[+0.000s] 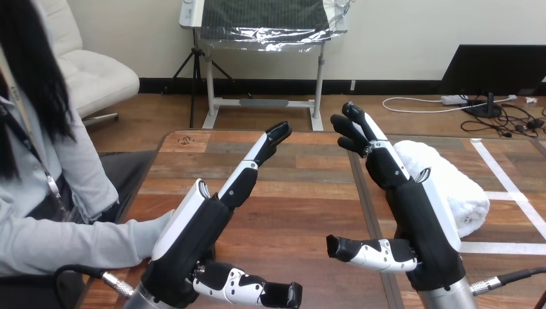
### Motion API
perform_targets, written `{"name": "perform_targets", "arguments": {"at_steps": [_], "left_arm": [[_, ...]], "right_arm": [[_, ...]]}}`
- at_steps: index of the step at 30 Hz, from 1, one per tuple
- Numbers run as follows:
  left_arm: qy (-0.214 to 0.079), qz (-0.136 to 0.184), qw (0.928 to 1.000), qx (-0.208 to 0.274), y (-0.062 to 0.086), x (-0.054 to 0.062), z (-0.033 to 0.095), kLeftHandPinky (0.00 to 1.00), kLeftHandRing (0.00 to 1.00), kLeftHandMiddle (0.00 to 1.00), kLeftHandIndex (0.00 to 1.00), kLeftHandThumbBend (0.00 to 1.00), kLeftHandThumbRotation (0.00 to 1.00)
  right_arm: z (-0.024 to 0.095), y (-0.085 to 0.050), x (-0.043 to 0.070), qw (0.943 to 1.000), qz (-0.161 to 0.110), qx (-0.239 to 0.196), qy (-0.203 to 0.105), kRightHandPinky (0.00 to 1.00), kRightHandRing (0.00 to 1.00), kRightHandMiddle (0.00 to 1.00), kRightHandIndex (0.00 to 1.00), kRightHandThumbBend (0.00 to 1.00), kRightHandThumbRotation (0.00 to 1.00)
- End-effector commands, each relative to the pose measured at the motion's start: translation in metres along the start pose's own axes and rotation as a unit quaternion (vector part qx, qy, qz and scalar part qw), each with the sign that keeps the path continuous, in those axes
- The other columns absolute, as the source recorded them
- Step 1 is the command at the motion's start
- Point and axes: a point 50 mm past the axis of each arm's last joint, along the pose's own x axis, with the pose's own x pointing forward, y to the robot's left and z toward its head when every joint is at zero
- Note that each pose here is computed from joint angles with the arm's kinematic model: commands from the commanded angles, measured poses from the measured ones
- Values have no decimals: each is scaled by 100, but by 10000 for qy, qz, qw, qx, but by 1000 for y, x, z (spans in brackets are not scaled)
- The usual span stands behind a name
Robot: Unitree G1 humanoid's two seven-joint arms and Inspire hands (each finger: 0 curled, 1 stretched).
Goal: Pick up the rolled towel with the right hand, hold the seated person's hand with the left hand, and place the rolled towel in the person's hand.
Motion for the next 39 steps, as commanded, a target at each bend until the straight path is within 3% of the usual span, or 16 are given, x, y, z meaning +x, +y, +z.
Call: {"name": "perform_targets", "arguments": {"at_steps": [1, 39], "left_arm": [[-385, 152, 9991, 116, 10, 16, 3, 100, 100, 100, 100, 100, 55], [-439, 181, 9988, 99, 15, 16, 4, 100, 100, 100, 100, 100, 54]], "right_arm": [[7, -4, 15, 9992, -172, -74, -341, 87, 91, 91, 96, 100, 66], [6, 1, 12, 9993, -178, -144, -292, 86, 90, 91, 95, 100, 68]]}}
